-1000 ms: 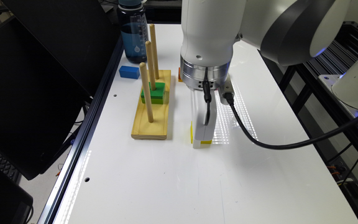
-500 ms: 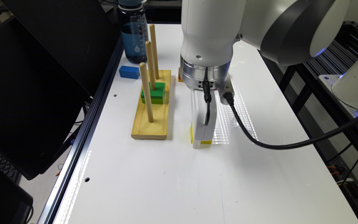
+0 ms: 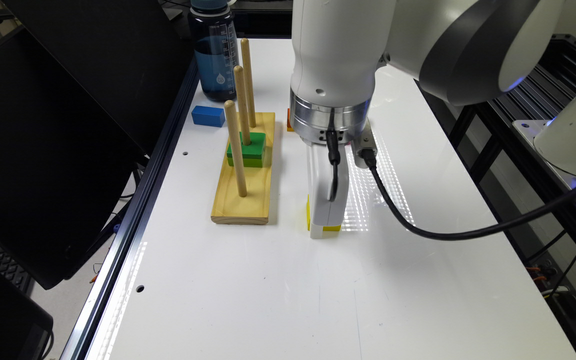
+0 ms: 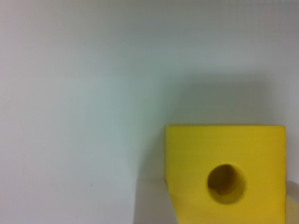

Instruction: Pick up yellow block.

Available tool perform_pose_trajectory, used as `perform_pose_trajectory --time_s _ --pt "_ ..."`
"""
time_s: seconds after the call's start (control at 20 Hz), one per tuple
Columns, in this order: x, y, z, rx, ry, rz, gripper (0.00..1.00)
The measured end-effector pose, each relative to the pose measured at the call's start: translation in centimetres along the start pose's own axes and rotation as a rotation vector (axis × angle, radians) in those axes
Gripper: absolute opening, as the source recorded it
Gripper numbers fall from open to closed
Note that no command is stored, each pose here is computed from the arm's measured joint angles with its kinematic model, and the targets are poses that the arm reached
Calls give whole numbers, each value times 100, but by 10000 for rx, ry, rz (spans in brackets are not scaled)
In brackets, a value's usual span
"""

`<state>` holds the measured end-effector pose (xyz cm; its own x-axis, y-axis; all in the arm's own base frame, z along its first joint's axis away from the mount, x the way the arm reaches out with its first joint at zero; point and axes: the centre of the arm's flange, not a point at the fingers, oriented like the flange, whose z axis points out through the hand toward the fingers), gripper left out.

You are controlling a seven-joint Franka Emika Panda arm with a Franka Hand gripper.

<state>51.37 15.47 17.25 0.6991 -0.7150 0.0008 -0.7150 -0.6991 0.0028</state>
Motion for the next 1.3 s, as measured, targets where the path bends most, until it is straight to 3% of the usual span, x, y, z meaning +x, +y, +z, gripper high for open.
perform_pose_trajectory --time_s 0.2,0.35,0.55,0.8,0.85,0.95,1.0,1.05,1.1,1.2,1.25,1.3 --pt "2 -7 -28 33 39 -7 0" --pt "1 -21 -106 94 131 -9 0" --pt "-11 -30 -212 81 232 -8 0" --pt "-17 -20 -230 82 261 -12 0" --pt "-14 -30 -283 120 314 -1 0" --pt "-25 -54 -473 117 404 30 0" --pt "-39 -60 -603 83 413 52 0" --pt "-51 -55 -699 50 410 40 0" --pt "-57 -43 -766 28 389 70 0" --pt "-59 -8 -815 14 317 39 0" --pt "-48 5 -809 16 274 58 0" --pt "-41 13 -801 16 241 53 0"
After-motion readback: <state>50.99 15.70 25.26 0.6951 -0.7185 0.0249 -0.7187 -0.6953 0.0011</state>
